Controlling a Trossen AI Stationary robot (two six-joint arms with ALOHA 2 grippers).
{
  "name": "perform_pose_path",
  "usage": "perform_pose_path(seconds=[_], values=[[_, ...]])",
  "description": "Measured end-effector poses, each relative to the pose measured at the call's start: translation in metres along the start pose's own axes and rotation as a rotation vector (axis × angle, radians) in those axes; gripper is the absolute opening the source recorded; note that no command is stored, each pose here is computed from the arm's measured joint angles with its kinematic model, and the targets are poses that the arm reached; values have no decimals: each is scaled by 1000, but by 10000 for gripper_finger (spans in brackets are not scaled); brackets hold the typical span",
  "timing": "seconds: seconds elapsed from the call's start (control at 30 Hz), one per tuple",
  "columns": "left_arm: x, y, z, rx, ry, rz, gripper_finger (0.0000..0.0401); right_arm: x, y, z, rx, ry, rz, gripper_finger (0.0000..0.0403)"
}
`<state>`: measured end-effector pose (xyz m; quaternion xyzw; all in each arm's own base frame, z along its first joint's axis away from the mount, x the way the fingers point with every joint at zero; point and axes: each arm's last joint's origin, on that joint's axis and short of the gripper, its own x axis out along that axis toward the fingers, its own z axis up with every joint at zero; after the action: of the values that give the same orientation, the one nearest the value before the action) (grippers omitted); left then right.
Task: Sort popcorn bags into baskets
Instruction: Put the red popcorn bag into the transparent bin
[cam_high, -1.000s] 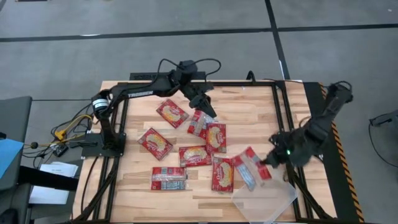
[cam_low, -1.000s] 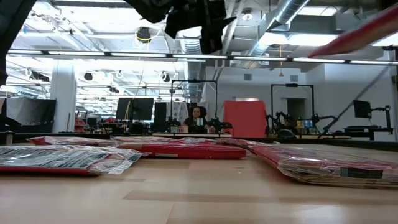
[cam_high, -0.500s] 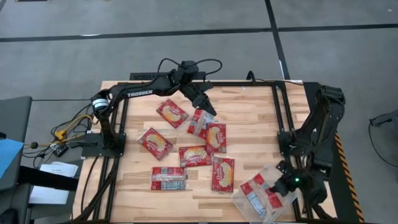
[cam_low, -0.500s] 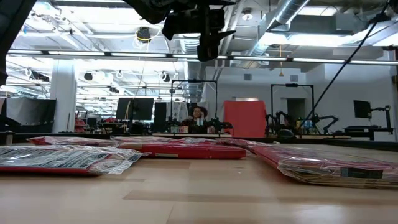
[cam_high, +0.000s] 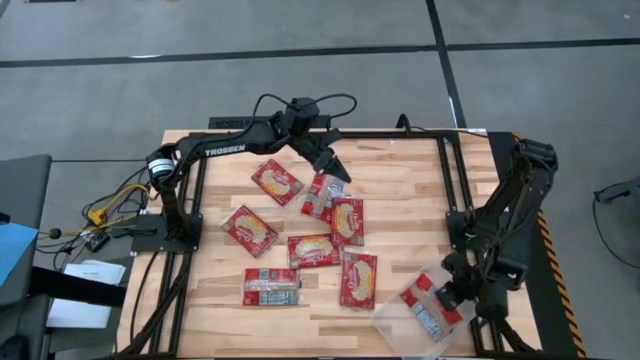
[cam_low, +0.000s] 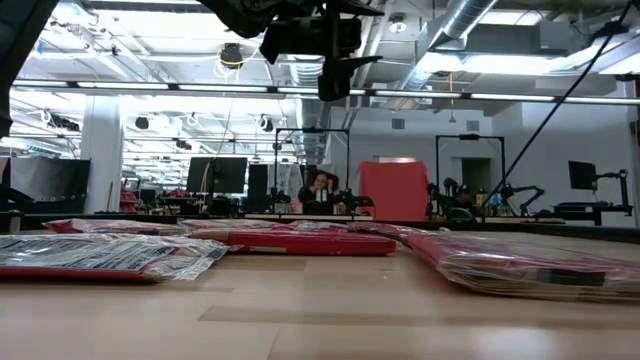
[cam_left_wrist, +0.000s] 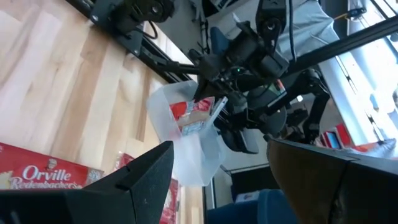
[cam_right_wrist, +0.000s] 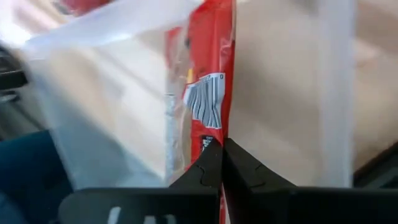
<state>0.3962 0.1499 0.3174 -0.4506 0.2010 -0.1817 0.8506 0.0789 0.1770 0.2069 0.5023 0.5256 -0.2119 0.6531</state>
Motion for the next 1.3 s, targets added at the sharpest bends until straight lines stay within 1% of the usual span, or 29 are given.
perform_pose_path(seconds=[0.1,0.2,0.3,0.47,0.6,0.67,0.73,0.83,0.93,0.97,1.03,1.07,1.13,1.2,1.23,1.27,1.3], values=[[0,0,0,9,-10,10,251,1,-4,6,8,16,-103,23],[0,0,0,13,-10,10,251,1,-6,9,10,34,-161,34],[0,0,0,16,-11,11,251,1,-7,9,5,32,-176,60],[0,0,0,17,-10,11,251,1,-7,9,5,32,-174,116],[0,0,0,13,3,-3,251,-4,-4,11,20,17,-144,155],[0,-1,-1,8,31,-31,251,-12,2,14,32,-3,-97,169],[0,-3,-2,11,81,-82,251,-24,11,18,43,-40,-30,180],[-3,-16,-9,49,158,-142,251,-41,25,31,52,-144,69,189],[-14,-38,-19,123,203,-146,251,-53,37,52,43,-286,93,191],[-20,-44,-23,146,210,-130,251,-55,41,61,35,-328,83,191],[-34,-57,-32,194,217,-60,251,-56,47,79,15,-403,59,188],[-41,-63,-37,227,215,-1,251,-56,50,90,6,-436,40,186],[-55,-72,-50,284,226,174,251,-53,55,111,-18,-491,-1,184],[-64,-79,-61,344,234,358,251,-50,61,133,-55,-538,-31,183],[-65,-79,-67,357,237,425,251,-50,64,144,-63,-560,-38,185],[-66,-78,-73,356,242,462,251,-49,66,154,-66,-577,-42,188],[-66,-75,-78,346,249,468,251,-48,68,165,-68,-582,-47,194]])
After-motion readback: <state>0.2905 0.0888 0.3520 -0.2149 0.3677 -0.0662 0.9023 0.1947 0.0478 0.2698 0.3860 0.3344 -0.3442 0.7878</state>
